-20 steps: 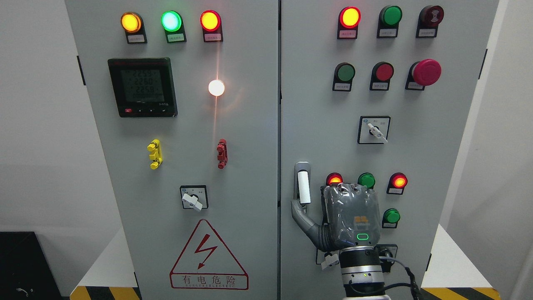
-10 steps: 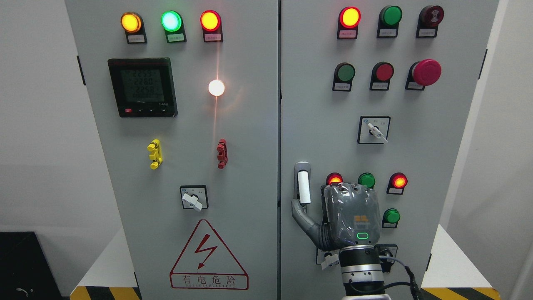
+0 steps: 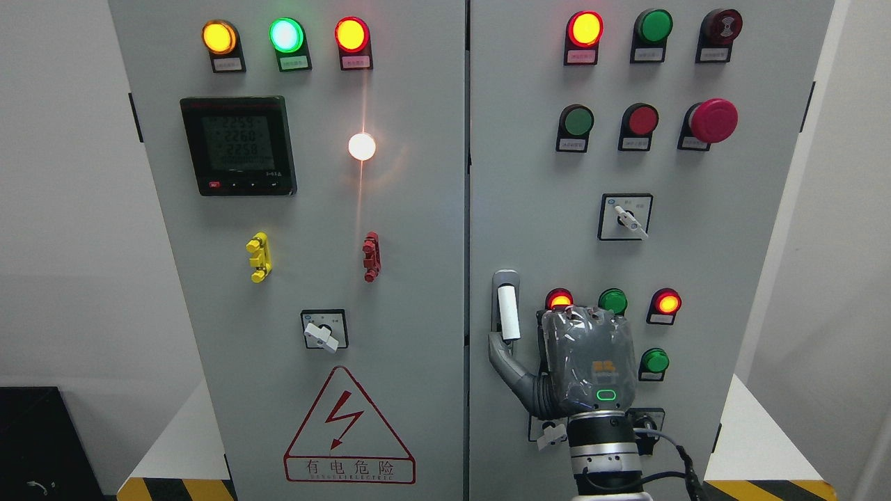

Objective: Release door handle
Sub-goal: 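Close the right hand's fingers around the silver handle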

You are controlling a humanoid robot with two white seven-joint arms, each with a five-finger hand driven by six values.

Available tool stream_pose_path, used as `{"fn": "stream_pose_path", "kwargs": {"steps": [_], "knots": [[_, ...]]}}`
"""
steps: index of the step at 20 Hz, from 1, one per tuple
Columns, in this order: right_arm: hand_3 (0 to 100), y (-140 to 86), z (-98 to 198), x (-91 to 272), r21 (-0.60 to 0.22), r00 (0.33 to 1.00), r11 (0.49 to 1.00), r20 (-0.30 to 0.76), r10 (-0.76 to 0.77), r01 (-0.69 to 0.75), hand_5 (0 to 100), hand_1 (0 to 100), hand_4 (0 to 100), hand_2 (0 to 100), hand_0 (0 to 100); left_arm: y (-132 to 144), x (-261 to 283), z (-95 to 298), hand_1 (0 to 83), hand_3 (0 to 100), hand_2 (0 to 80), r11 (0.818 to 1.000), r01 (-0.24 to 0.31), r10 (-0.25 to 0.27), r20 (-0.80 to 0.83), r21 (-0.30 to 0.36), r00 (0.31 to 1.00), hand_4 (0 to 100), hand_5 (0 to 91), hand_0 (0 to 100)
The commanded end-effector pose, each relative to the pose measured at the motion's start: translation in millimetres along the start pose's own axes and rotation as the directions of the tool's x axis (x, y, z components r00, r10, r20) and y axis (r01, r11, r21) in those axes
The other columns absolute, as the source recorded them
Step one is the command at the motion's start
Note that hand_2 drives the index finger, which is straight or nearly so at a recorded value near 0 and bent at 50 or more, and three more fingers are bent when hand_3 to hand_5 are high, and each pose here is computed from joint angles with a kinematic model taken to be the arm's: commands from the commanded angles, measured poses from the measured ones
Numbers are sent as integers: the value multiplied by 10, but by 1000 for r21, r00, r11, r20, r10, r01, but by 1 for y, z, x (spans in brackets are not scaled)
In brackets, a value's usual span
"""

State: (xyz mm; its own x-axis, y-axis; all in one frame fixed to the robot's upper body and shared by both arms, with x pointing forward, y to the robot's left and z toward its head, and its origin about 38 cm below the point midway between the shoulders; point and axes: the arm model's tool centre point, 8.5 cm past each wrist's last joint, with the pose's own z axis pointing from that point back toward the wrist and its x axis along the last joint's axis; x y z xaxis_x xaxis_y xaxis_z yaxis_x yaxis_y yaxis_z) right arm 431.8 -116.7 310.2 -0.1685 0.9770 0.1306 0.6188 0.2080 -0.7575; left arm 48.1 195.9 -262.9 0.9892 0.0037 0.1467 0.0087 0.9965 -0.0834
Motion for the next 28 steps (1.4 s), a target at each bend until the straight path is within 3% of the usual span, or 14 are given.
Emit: {"fn": "stream_pose_path", "kwargs": {"steps": [1, 28], "knots": [[1000, -1, 0, 1, -4, 1000, 1000, -3, -7, 7, 1000, 188, 1000, 1000, 371, 0, 0, 0, 556, 0, 0, 1000, 0, 0, 1, -1, 1000, 0, 0, 120], [1000, -4, 0, 0, -17, 1000, 1000, -17, -10, 9, 1000, 268, 1000, 1000, 422, 0, 0, 0, 556, 0, 0, 1000, 0, 0, 1, -1, 1000, 0, 0, 120]]}}
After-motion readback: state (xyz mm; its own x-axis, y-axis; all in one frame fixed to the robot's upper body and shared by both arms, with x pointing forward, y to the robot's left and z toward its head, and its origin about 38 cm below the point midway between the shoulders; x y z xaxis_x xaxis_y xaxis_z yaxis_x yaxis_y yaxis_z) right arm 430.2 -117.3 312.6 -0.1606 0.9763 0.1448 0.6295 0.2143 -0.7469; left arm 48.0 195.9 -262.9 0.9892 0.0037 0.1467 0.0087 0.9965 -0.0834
